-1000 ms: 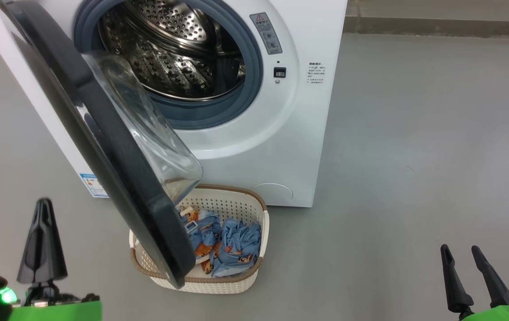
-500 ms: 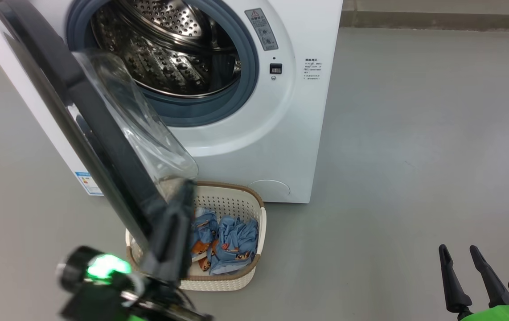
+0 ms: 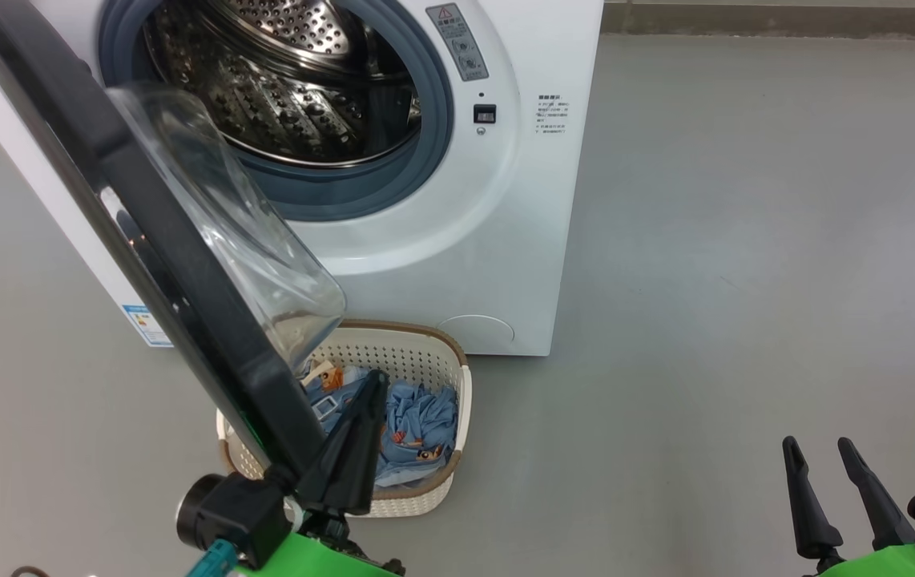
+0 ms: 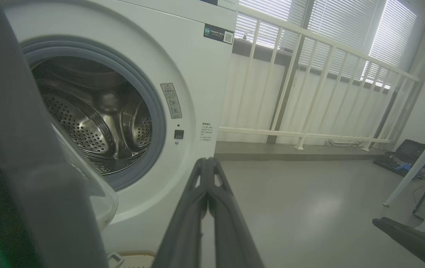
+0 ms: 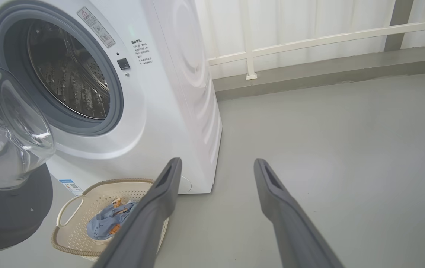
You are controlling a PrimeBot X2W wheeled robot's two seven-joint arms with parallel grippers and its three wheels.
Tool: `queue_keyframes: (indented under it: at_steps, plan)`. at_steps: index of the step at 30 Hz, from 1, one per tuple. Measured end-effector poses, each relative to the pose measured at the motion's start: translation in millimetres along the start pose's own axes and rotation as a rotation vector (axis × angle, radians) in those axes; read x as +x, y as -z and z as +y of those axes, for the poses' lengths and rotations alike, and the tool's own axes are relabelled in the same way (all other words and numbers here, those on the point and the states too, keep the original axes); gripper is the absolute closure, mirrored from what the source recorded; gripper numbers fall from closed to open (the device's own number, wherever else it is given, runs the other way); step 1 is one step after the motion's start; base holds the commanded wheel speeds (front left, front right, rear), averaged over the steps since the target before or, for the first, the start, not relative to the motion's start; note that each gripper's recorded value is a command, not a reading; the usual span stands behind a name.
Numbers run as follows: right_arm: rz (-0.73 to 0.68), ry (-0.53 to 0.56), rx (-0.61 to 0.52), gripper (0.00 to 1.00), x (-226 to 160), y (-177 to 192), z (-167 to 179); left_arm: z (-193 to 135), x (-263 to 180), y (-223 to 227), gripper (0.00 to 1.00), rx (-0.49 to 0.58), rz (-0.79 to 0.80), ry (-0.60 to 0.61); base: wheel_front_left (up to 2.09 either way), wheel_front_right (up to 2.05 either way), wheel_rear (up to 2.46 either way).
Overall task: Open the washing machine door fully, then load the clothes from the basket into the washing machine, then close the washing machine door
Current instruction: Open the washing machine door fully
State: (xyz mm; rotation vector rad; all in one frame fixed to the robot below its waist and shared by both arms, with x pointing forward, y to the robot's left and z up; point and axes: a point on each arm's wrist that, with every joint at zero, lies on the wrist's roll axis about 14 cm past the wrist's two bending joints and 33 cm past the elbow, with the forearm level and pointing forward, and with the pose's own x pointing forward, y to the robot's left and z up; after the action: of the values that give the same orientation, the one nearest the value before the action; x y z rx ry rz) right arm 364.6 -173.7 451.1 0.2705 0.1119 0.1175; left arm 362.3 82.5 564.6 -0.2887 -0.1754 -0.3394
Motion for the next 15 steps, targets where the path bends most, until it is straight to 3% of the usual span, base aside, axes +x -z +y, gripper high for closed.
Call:
queue_keyframes:
  at_steps: [15]
  plan:
    - [-0.016, -0.014, -0.002, 0.0, 3.8, -5.2, 3.7, 49.2, -5.1, 27.0, 1.0, -0.008, 0.058, -0.141, 0.0, 0.0, 0.0]
